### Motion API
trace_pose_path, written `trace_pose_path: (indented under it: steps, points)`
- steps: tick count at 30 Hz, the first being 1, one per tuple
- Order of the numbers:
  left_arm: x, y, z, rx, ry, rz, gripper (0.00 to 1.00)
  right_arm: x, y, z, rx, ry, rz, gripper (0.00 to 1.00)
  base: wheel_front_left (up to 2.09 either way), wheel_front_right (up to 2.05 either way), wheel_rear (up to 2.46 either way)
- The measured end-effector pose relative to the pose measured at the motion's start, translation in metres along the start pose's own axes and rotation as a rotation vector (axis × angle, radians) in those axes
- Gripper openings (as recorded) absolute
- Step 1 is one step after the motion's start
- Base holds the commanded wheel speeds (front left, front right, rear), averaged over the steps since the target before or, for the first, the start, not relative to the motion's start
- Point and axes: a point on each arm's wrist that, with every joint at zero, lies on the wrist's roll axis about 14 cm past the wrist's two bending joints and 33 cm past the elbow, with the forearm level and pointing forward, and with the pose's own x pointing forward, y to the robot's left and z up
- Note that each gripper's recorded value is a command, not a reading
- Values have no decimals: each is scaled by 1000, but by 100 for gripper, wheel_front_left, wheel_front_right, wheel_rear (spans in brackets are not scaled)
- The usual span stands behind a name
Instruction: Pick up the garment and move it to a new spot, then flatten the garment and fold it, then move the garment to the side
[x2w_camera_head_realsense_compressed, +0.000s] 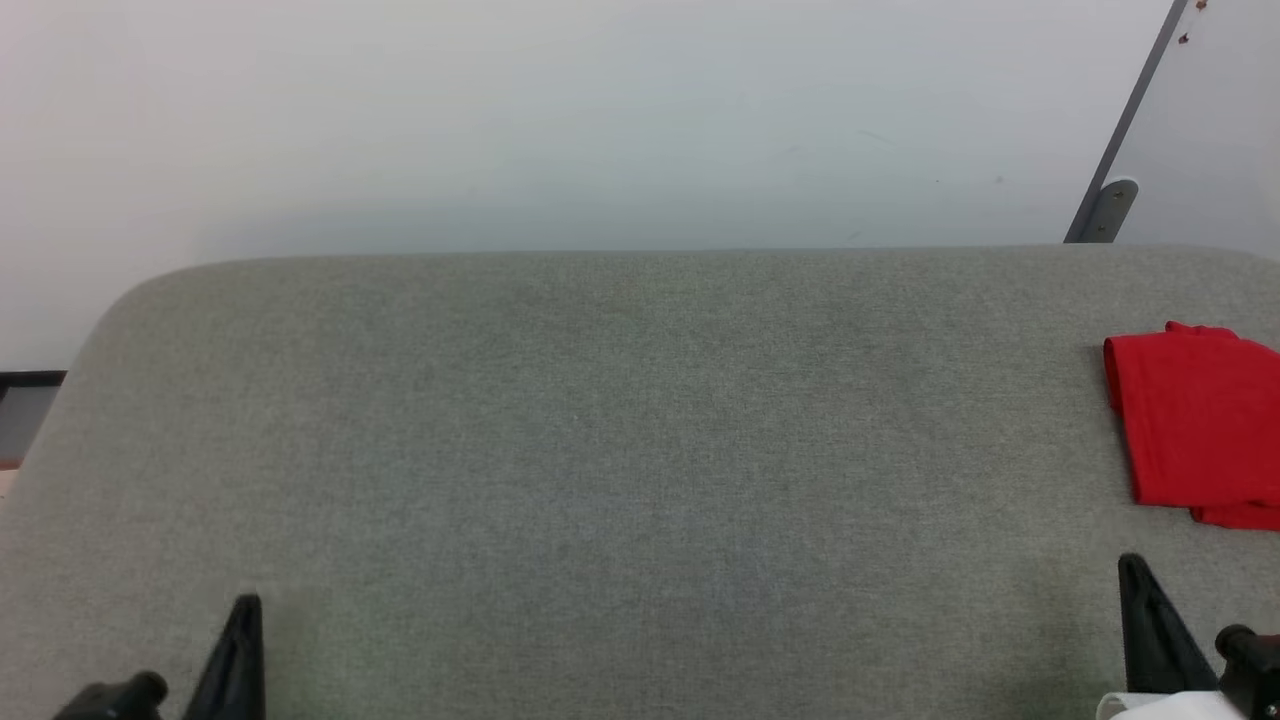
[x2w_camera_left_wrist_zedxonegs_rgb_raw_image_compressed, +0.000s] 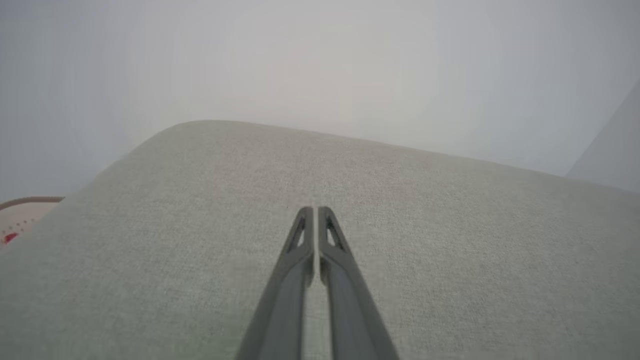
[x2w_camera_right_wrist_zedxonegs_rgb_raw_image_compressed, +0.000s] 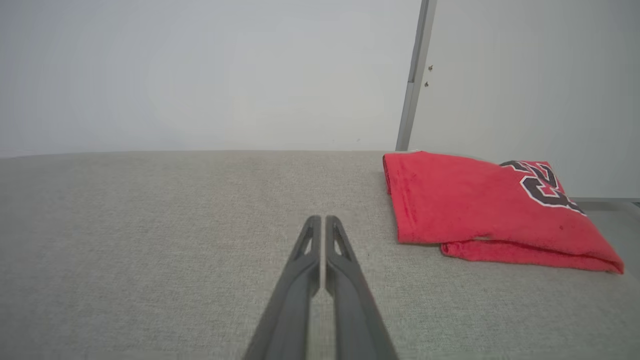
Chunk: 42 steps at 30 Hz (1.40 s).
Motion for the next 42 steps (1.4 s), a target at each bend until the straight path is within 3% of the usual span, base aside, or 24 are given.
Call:
trace_pose_path:
  steps: [23, 42]
  points:
    - [7, -9, -9, -395, 40, 63, 0, 3, -4, -9, 427, 50, -77, 0, 0, 0, 0]
    - [15, -21, -9, -661, 49, 70, 0, 12, 0, -6, 722, 50, -90, 0, 0, 0, 0]
